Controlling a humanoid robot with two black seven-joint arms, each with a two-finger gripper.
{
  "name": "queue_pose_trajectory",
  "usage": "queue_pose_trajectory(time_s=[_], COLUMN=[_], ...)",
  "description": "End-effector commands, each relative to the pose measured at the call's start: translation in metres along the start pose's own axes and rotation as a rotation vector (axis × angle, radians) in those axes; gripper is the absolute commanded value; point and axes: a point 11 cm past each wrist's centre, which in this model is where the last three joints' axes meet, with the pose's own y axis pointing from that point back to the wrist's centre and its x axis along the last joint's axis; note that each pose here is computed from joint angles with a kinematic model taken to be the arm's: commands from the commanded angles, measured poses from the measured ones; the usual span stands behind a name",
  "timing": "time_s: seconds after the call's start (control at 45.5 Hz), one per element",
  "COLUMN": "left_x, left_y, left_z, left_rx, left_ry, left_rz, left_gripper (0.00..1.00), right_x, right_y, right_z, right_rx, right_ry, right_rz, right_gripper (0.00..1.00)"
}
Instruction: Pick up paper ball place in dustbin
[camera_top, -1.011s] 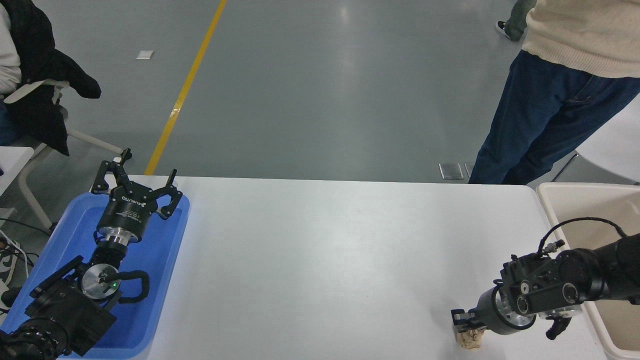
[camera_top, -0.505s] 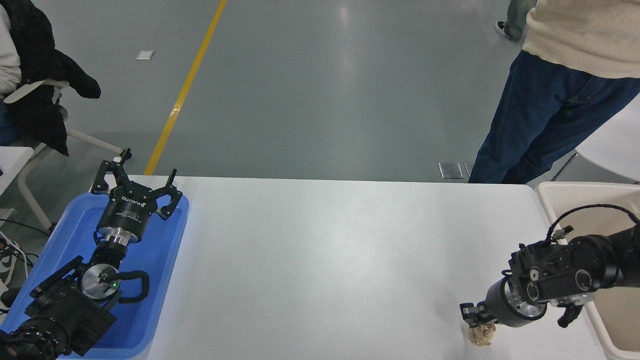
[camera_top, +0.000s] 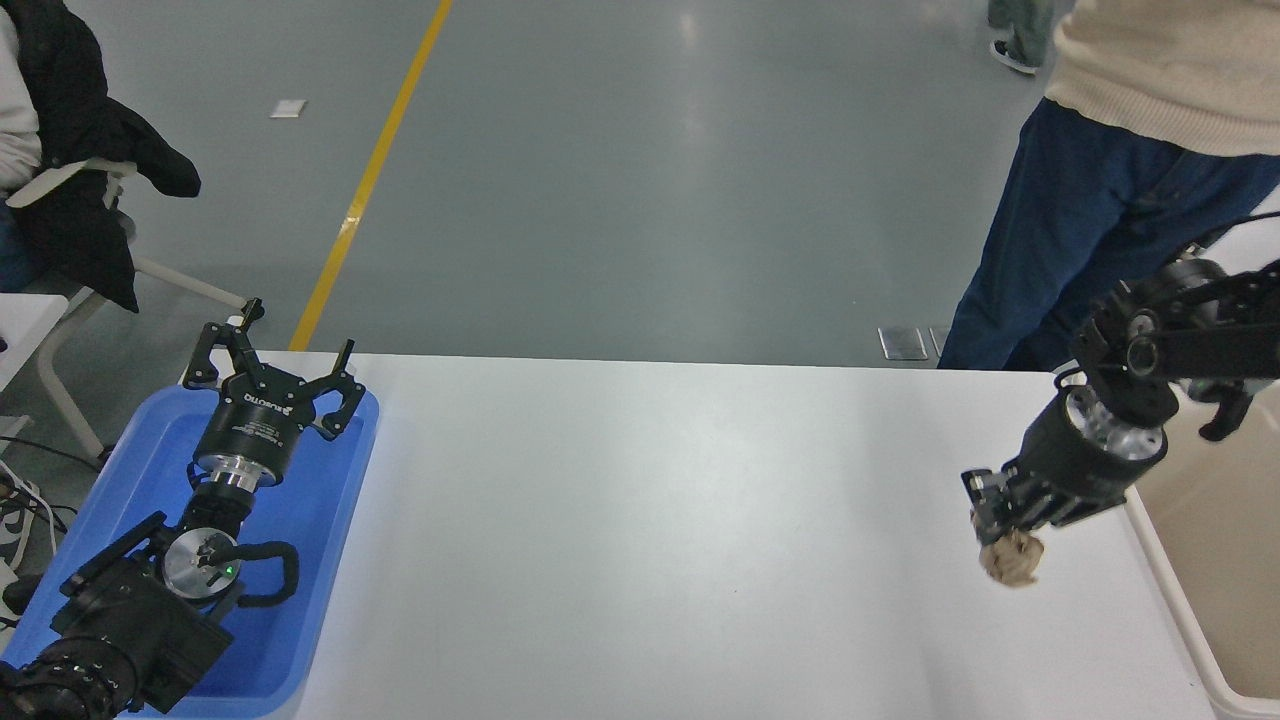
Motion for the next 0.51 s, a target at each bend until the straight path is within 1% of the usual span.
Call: queue_pose_trajectory(time_s=[0.0,0.154,0.374,0.484], left_x=[0.000,0.000,0.000,0.000], left_y=[0.000,0.000,0.000,0.000], left_z=[0.000,0.000,0.000,0.000], left_rx=[0.000,0.000,0.000,0.000], left_ry=[0.000,0.000,0.000,0.000], left_rz=[0.000,0.000,0.000,0.000], left_gripper=[1.00,1.00,1.00,1.00], right_x=[0.013,0.014,0.013,0.013], right_y=[0.054,0.078,0.084,0.101], right_z=[0.007,0.011,0.010,0.010], right_rx=[-0.030,-0.046,-0.044,-0.061], right_ry=[-0.016,-0.040,-0.043,-0.040], right_rz=[0.079,0.122,0.131,0.163], right_gripper=[0.00,0.00,0.00,0.00])
